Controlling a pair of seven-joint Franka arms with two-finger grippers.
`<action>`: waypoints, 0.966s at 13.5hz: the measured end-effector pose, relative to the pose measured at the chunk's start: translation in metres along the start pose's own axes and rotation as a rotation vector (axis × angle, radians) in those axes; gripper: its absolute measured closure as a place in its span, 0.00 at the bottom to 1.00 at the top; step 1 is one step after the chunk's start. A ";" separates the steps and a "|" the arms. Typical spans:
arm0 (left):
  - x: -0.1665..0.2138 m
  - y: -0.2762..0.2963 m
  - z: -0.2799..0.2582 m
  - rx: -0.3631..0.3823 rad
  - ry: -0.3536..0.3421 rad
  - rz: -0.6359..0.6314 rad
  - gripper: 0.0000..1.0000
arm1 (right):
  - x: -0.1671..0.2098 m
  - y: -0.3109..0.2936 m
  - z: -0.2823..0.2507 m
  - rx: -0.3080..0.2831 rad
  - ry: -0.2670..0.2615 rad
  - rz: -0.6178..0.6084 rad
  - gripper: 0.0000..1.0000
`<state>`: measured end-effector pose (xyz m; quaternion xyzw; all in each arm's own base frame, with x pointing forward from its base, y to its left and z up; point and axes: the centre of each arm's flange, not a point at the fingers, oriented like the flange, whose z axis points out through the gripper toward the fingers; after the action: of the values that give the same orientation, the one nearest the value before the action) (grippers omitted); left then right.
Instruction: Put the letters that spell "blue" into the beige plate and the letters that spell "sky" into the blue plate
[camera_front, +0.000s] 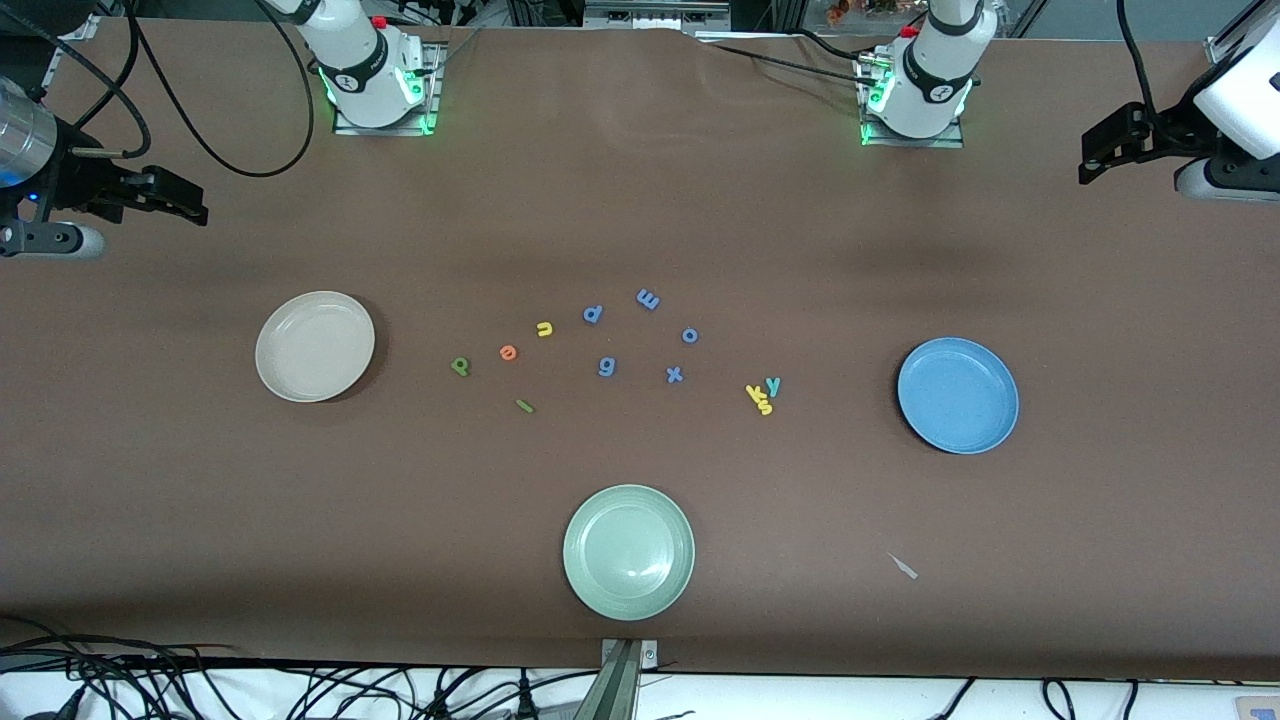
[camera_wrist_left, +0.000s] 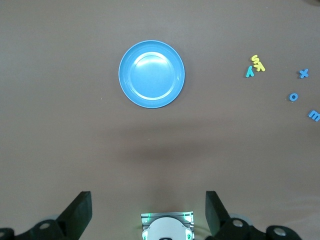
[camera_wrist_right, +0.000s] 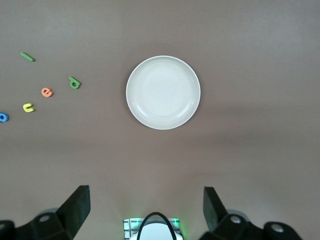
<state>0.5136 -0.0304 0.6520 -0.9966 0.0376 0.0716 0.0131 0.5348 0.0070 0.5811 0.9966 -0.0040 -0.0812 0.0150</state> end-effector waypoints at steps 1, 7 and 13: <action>0.000 0.000 0.000 0.000 0.000 0.001 0.00 | 0.000 0.000 0.000 0.000 0.000 0.000 0.00; 0.000 0.004 0.000 0.001 0.000 0.007 0.00 | 0.000 0.000 -0.001 0.000 0.003 0.000 0.00; 0.000 0.005 0.000 0.001 0.000 0.009 0.00 | 0.005 0.000 -0.007 0.001 0.040 0.000 0.00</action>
<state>0.5134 -0.0350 0.6520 -0.9965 0.0421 0.0715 0.0135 0.5413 0.0075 0.5873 0.9980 -0.0038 -0.0611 0.0147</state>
